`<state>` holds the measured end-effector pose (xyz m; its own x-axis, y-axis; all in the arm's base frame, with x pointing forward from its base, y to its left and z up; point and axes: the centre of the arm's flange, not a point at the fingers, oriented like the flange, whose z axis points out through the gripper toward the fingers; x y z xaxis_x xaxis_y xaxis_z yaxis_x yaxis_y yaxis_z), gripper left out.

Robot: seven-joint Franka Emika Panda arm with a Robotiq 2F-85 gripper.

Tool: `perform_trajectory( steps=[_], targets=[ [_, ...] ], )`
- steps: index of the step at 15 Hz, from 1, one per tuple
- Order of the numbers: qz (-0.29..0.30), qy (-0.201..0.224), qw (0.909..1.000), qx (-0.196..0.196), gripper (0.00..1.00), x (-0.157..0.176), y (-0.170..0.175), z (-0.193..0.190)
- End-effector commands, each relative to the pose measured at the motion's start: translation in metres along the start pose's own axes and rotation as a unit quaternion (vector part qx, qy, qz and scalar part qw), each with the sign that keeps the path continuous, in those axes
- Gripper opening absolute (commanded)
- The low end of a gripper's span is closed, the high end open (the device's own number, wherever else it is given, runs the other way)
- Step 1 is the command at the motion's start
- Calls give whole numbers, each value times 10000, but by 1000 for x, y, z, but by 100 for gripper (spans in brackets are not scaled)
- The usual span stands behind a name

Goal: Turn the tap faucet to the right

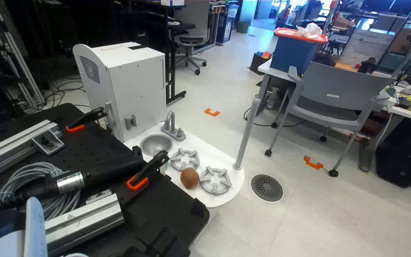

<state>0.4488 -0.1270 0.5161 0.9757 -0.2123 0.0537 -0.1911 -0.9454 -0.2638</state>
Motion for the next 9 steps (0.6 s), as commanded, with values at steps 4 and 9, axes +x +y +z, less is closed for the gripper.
perform_trajectory(
  steps=[4, 9],
  targets=[
    [7, 27, 9999, -110, 100, 13, -12, 36],
    [-247, 100, 9988, -408, 100, 38, -44, 156]
  ],
)
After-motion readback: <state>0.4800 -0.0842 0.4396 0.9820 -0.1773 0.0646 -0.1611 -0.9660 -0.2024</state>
